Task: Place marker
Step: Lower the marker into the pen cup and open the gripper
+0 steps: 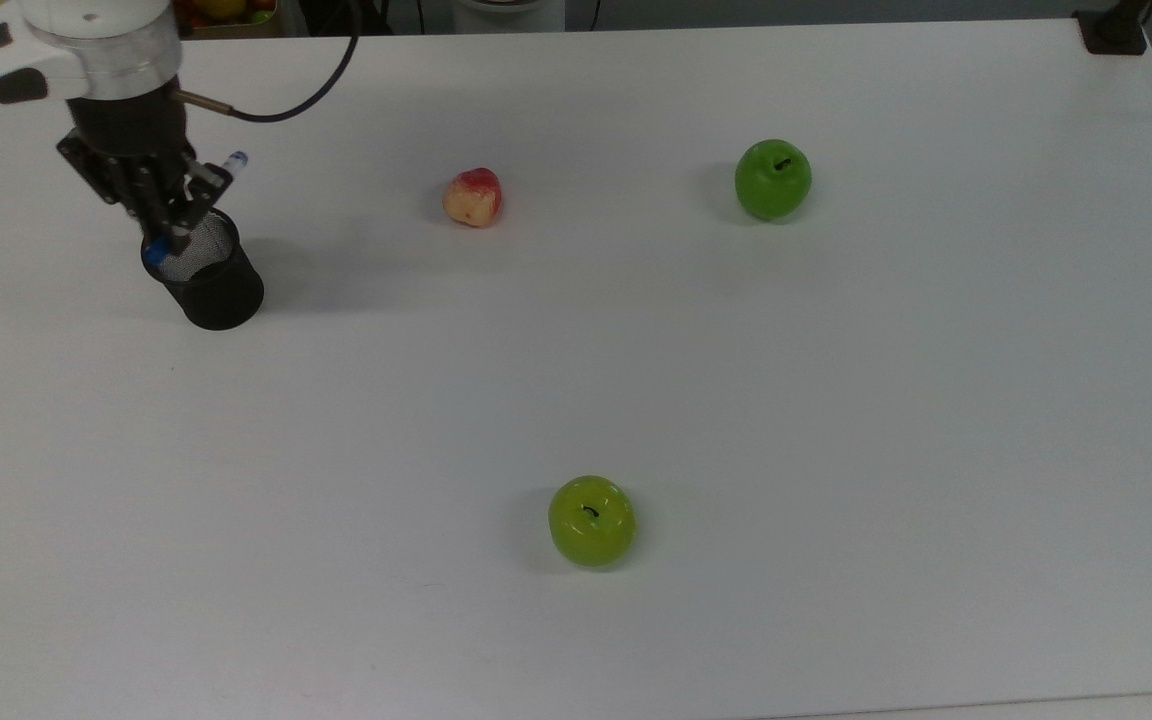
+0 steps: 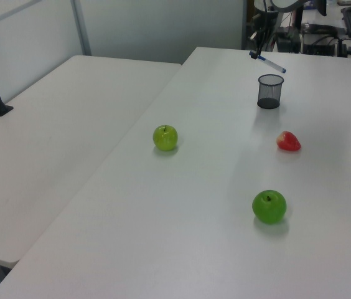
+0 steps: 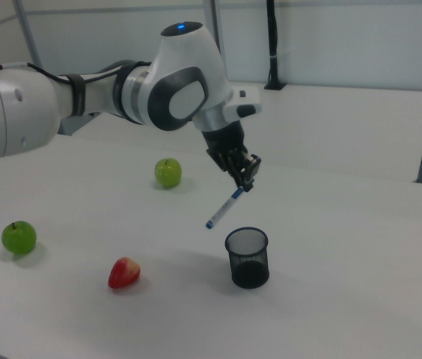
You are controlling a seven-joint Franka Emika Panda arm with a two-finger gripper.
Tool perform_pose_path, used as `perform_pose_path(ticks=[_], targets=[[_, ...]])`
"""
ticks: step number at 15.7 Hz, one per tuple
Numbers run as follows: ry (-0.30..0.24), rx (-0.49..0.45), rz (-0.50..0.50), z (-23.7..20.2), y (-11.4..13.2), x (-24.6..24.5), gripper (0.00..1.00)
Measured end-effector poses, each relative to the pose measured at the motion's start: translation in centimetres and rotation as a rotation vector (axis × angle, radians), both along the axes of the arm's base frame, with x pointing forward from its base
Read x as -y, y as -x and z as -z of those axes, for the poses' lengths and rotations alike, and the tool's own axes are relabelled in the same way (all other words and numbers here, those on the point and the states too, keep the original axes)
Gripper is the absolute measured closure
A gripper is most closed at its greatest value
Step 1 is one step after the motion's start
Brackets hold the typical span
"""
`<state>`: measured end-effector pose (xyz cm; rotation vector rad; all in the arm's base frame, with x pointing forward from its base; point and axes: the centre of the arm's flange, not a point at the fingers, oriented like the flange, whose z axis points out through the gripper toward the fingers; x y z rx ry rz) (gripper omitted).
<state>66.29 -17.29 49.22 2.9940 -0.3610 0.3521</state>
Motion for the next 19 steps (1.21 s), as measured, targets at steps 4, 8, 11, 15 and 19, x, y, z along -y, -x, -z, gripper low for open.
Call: perform_pose_path(ticks=[4, 8, 11, 15, 19], targets=[[0.022, 0.084, 0.024, -0.4, -0.3, 2.4, 0.83], [0.042, 0.159, 0.020, -0.1, -0.9, 2.8, 0.83], [0.047, 0.179, 0.019, 0.4, -0.9, 3.0, 0.83], [0.045, 0.176, 0.019, 1.6, -0.7, 3.0, 0.83], [0.040, 0.164, 0.015, 4.7, -0.1, 2.8, 0.83]])
